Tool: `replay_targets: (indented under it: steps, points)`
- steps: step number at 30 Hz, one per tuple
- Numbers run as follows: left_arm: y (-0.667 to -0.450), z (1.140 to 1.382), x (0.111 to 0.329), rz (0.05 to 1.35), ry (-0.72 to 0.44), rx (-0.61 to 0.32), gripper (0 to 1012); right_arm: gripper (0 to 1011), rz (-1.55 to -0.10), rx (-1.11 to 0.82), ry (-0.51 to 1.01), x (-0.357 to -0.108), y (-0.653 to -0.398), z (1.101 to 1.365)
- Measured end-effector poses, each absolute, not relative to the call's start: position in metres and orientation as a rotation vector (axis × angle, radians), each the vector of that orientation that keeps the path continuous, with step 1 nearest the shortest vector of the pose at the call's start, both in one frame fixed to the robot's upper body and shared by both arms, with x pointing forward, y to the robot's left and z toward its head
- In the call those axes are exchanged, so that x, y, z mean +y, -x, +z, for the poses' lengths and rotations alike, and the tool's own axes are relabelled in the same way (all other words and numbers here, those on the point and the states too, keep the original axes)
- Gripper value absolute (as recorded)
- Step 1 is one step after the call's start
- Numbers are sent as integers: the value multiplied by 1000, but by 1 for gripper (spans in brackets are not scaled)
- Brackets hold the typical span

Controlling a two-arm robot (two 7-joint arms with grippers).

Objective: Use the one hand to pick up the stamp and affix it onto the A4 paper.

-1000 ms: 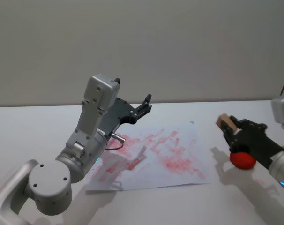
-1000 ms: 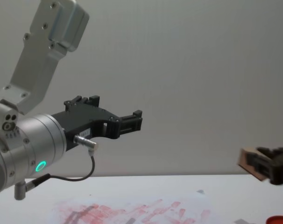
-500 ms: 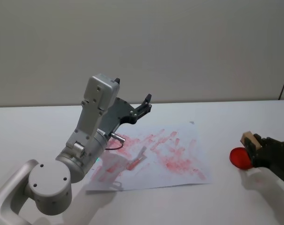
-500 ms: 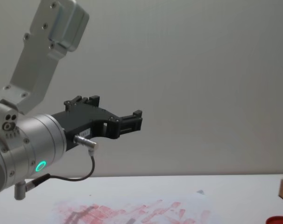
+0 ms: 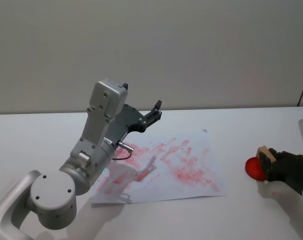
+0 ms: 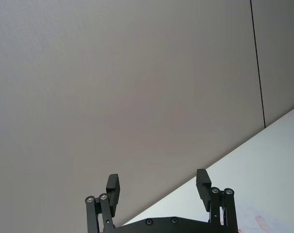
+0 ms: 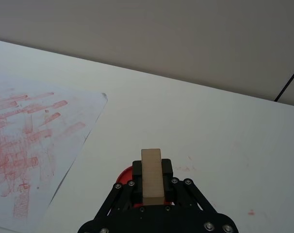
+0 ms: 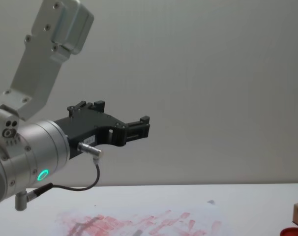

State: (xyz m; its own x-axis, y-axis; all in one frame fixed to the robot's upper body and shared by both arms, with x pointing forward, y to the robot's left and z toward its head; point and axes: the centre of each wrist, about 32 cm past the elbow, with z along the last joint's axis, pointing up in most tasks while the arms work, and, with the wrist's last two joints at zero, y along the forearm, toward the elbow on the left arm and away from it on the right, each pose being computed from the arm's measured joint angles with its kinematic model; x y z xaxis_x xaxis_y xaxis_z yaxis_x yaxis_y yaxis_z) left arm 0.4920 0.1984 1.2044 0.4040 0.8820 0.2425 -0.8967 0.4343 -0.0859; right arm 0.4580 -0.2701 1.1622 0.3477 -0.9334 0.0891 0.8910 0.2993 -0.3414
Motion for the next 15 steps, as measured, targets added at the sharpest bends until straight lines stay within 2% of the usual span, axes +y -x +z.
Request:
replay_targets:
  steps: [10,14,15]
  points:
    - [-492,1204,198,1124,-61,-268,1001,232,-1205,143,380,-268,-465,1159]
    - [-492,1204,198,1124,-61,-268,1001,334,-1202,145,384,-267,-467,1159]
    - [-492,1204,198,1124,-61,-268,1001,407,-1201,145,386,-267,-467,1158]
